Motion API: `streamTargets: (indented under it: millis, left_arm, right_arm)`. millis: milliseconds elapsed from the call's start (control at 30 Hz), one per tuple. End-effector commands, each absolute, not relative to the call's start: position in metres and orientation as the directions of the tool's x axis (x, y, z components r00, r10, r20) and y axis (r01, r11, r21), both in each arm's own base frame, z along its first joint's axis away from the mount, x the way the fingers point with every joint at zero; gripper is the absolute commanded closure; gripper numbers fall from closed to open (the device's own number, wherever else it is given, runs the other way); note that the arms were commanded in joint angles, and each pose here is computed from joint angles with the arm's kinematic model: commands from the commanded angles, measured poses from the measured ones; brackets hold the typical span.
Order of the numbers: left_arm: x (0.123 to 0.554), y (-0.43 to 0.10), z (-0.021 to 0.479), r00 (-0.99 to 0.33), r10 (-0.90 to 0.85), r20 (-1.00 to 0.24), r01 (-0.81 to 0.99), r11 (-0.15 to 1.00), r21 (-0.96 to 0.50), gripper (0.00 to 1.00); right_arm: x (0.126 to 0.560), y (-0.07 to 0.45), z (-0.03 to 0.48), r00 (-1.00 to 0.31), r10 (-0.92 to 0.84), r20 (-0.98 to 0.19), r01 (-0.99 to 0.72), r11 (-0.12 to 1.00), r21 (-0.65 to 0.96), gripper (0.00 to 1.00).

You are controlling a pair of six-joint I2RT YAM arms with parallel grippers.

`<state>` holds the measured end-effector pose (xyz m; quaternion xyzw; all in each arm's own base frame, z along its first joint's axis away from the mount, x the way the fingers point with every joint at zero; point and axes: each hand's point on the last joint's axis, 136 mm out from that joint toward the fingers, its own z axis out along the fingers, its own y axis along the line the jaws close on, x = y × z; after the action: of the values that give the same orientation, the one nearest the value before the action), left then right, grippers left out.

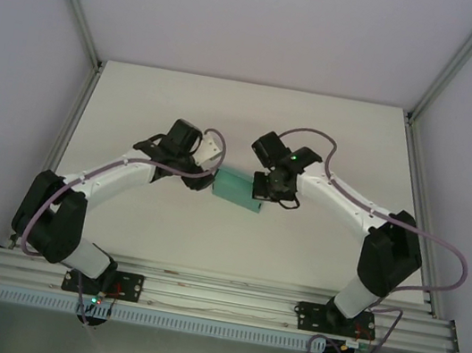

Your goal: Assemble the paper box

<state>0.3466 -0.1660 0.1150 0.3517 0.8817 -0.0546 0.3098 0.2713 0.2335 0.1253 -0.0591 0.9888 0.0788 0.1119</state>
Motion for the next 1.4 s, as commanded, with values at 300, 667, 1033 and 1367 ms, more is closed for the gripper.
streamTargets:
  millis: [300, 667, 1033, 1367]
  left_arm:
    - [0.341, -0.183, 0.117, -0.584, 0.516, -0.627, 0.668, 0.744, -0.011, 0.25]
    - [0.343, -0.186, 0.125, -0.592, 0.475, -0.652, 0.651, 0.758, -0.039, 0.25]
    - [0.340, -0.186, 0.121, -0.609, 0.472, -0.637, 0.647, 0.761, -0.055, 0.25]
    - [0.337, -0.187, 0.119, -0.618, 0.461, -0.637, 0.644, 0.761, -0.074, 0.25]
  right_arm:
    - [0.271, 0.225, 0.148, -0.940, -0.146, -0.308, -0.195, 0.972, 0.133, 0.59]
    - [0.299, 0.209, 0.177, -0.849, -0.033, -0.527, -0.108, 0.988, 0.112, 0.46]
    - [0.303, 0.213, 0.145, -0.888, 0.020, -0.460, -0.031, 0.994, 0.103, 0.62]
    - [0.302, 0.206, 0.135, -0.897, 0.033, -0.441, 0.010, 0.998, 0.056, 0.65]
